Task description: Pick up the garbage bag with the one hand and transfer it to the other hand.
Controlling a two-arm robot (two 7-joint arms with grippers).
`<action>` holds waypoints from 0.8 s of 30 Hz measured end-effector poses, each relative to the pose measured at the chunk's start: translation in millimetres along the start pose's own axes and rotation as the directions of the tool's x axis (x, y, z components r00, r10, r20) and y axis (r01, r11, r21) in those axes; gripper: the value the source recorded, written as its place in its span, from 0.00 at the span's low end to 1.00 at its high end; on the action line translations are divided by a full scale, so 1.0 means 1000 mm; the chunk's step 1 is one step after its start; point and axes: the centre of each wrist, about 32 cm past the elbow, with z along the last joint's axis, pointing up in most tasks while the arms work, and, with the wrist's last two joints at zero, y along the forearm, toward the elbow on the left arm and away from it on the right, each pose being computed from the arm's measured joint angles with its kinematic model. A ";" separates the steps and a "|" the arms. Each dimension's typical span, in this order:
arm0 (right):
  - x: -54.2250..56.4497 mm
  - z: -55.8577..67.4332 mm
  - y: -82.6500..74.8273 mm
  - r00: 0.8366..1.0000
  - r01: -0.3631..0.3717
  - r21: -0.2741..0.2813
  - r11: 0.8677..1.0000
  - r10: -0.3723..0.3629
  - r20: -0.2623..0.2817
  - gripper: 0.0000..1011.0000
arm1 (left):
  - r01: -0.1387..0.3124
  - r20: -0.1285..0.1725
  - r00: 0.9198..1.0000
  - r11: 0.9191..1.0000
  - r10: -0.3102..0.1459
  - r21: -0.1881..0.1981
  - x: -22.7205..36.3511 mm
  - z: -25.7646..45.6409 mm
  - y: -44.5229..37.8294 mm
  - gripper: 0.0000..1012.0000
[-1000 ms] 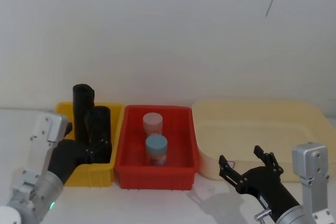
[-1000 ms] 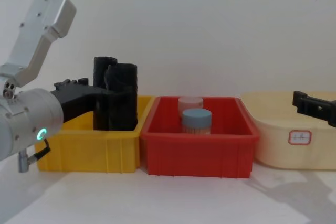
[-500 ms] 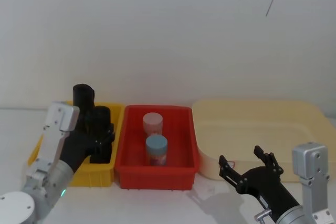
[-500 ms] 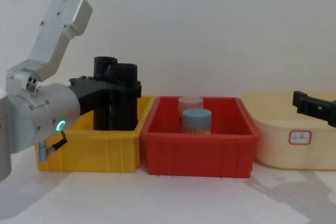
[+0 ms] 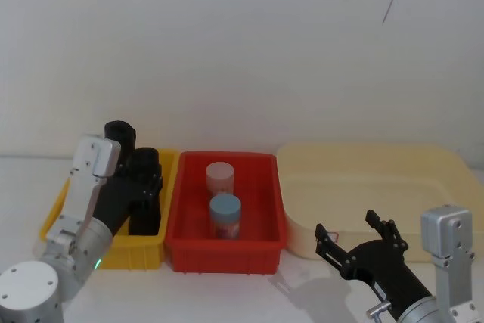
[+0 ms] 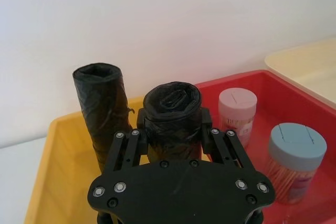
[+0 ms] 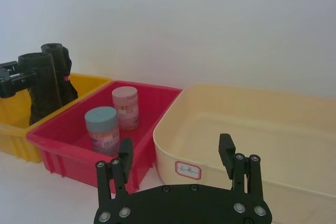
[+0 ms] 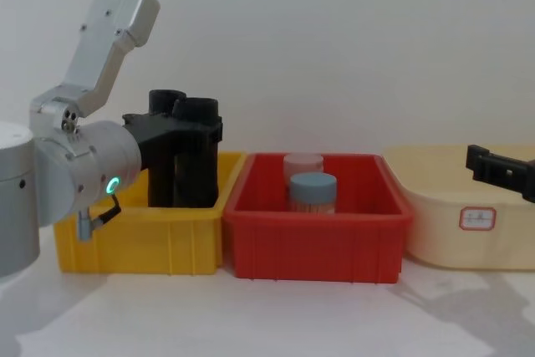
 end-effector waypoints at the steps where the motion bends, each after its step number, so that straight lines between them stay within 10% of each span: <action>1: 0.000 0.000 0.000 1.000 0.000 0.000 1.000 0.000 0.000 0.99 | 0.000 0.000 1.000 1.000 0.000 -0.001 0.0001 0.0004 -0.0003 0.53; 10: 0.000 0.000 0.000 1.000 0.000 0.000 1.000 0.000 0.000 0.99 | 0.003 0.007 1.000 1.000 -0.003 -0.029 0.0018 0.0107 -0.0032 0.47; 24: 0.000 0.000 0.000 1.000 0.000 0.000 1.000 0.000 0.000 0.99 | 0.078 0.040 0.997 0.983 -0.073 -0.165 0.0073 0.0606 -0.0036 0.39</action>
